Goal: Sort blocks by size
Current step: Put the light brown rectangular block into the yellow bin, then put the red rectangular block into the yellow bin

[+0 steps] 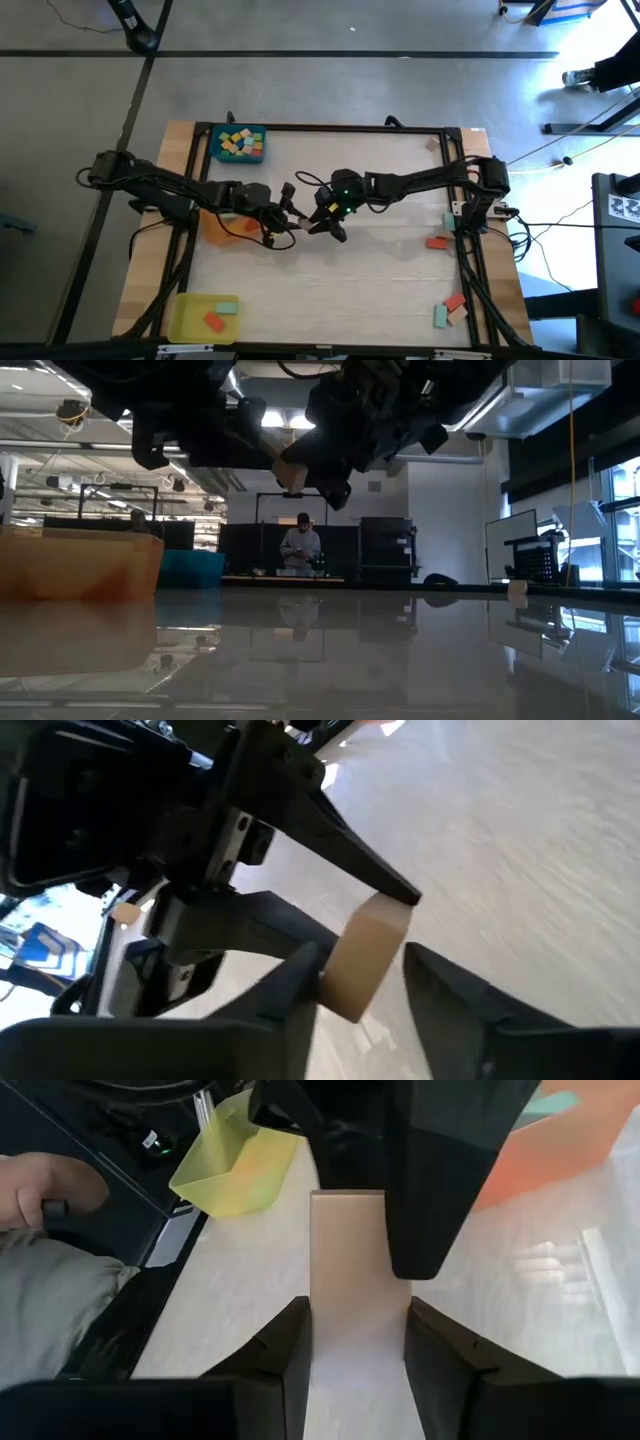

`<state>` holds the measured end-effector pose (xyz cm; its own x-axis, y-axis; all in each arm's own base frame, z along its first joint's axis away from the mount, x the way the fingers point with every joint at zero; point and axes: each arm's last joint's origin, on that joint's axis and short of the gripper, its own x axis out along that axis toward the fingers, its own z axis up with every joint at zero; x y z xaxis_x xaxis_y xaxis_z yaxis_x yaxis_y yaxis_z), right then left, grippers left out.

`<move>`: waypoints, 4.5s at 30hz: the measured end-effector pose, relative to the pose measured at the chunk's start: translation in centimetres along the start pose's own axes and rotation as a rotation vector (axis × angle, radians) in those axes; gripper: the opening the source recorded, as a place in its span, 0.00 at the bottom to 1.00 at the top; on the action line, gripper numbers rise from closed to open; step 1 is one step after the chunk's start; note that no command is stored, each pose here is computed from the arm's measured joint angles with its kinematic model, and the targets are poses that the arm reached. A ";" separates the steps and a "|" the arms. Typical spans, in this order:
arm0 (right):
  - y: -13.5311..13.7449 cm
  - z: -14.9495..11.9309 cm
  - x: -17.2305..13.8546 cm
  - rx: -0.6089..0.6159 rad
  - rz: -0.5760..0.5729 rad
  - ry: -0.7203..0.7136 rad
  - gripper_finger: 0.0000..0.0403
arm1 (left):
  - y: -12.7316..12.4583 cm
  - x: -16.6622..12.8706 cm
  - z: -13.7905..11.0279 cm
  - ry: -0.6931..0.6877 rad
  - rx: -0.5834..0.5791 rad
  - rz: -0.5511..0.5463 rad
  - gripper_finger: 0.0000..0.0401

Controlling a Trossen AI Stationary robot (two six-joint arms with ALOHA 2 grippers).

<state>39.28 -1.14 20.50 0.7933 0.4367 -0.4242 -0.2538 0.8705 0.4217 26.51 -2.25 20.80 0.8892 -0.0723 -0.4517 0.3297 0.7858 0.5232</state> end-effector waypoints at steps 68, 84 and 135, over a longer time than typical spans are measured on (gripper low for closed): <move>-0.4 -2.0 -2.9 0.025 -0.224 0.298 0.64 | -18.5 -12.9 7.4 0.946 -1.287 -0.270 0.26; -0.3 -2.7 -3.6 0.166 -0.300 0.365 0.64 | -8.5 -13.8 7.6 0.321 -0.807 -0.013 0.35; 10.0 -17.4 -13.2 0.966 -1.105 1.064 0.03 | -2.1 -7.3 -0.6 -0.143 -0.389 0.326 0.35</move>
<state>16.63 5.78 16.40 -0.3972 0.0920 -0.9131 0.7706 0.5737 -0.2775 19.14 -2.98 22.55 0.9693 0.1523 -0.1928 -0.0893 0.9494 0.3012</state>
